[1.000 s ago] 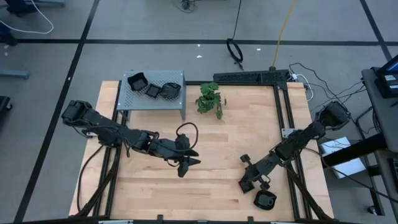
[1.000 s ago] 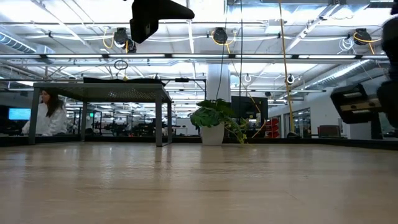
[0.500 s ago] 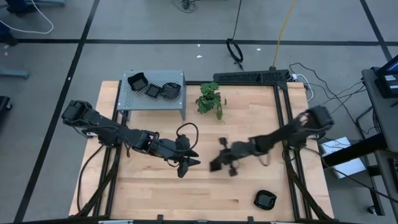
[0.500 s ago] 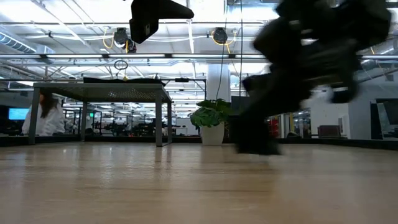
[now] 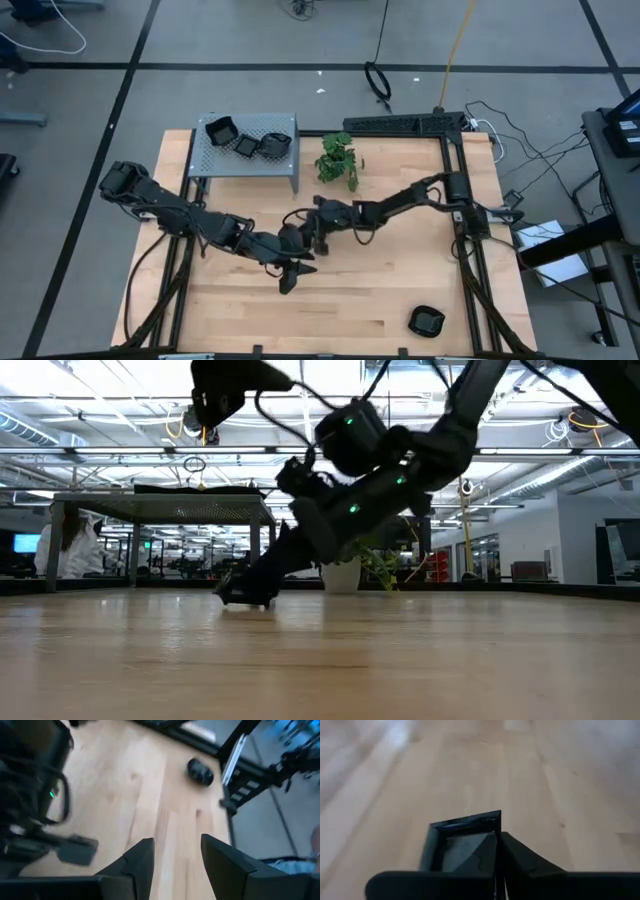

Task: Pick & Place Mini shaped plates
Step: Stack the square plate on top of the square plate on the shelf

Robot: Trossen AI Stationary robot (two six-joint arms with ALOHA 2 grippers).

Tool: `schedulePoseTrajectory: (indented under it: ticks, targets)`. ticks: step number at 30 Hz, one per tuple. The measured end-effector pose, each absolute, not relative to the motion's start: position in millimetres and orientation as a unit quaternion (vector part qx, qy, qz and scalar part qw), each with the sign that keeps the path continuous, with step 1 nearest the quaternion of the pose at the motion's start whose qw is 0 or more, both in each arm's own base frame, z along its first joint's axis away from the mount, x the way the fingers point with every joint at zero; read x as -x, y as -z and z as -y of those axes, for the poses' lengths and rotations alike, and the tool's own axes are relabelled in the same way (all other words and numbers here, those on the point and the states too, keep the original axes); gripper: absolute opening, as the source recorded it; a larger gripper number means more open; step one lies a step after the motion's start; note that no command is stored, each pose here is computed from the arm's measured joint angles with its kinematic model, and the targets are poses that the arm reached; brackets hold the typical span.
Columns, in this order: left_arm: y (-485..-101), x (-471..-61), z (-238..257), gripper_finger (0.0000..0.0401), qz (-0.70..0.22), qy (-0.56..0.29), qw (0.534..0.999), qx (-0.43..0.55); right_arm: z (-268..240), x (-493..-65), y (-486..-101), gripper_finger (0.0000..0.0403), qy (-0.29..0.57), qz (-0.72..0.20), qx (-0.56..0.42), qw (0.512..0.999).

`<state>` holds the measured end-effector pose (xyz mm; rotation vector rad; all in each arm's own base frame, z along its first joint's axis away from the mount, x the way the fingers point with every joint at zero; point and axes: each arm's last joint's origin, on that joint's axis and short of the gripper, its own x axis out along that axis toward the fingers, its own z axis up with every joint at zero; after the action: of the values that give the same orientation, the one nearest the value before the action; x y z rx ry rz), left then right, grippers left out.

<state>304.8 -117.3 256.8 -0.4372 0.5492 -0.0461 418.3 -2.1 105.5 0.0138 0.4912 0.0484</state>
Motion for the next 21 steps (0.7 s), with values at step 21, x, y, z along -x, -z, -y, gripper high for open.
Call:
schedulePoseTrajectory:
  ticks: [21]
  targets:
    - [-217, -296, 111, 0.0166, -0.409, 0.030, 0.908, -0.089, -15, -345, -168, 0.0138, -0.045, -0.310, 0.003, 0.950]
